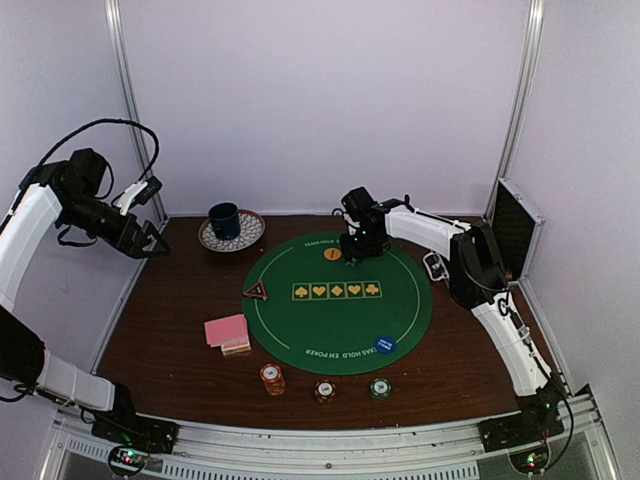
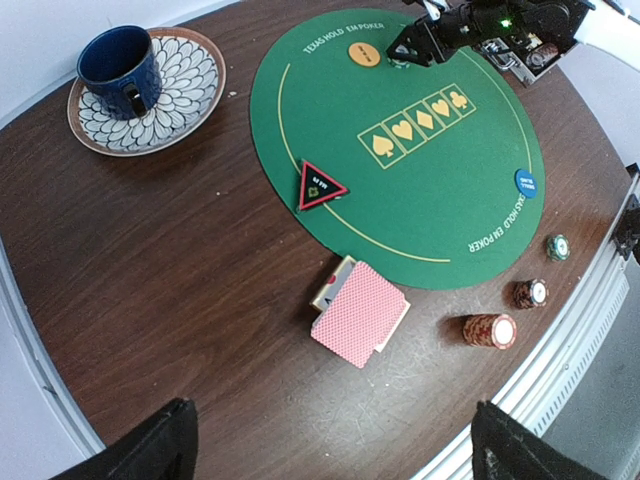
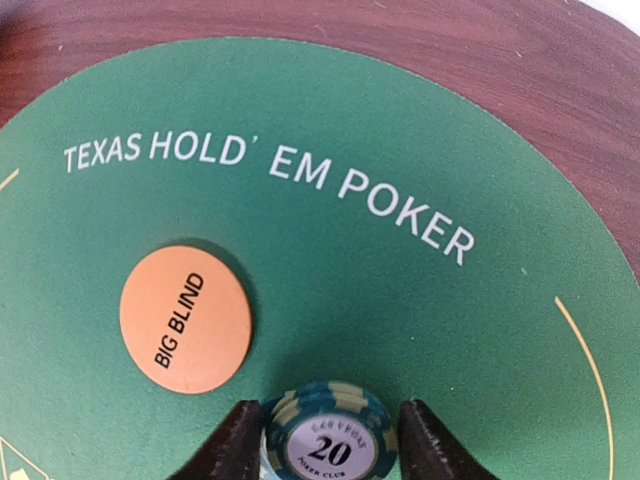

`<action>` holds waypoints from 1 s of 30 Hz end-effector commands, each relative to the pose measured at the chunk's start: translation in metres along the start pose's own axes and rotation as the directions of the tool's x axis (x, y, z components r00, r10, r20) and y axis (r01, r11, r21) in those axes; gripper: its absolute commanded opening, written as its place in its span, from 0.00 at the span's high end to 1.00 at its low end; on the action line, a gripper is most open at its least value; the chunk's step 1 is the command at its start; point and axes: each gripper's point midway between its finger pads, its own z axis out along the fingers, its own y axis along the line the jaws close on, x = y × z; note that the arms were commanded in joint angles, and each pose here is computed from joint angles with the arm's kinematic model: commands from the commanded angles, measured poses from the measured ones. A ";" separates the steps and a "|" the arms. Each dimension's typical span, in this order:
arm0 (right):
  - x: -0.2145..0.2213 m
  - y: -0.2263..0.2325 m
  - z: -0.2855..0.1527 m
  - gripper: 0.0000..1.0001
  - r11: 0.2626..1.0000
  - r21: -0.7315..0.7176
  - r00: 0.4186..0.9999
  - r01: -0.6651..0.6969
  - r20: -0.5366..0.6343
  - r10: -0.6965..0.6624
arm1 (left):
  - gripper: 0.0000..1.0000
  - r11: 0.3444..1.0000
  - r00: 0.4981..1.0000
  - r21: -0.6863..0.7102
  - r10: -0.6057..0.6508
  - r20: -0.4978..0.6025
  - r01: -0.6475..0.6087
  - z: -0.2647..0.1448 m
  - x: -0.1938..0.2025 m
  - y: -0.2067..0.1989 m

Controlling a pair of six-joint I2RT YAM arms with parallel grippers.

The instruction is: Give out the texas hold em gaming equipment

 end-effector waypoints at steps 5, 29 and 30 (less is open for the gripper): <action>-0.021 0.009 -0.030 0.39 0.999 -0.051 0.999 0.018 0.039 -0.016 | 0.02 1.000 0.999 -0.010 0.019 0.025 -0.019 -0.005 -0.003 -0.001; 0.136 0.073 -0.217 0.28 0.970 -0.120 0.977 0.213 0.000 -0.215 | 0.02 0.998 0.998 -0.038 0.045 0.052 -0.043 -0.023 0.000 -0.012; 0.155 0.075 -0.222 0.29 0.967 -0.134 0.975 0.218 -0.019 -0.222 | 0.02 0.998 0.998 -0.038 0.045 0.051 -0.043 -0.023 0.000 -0.013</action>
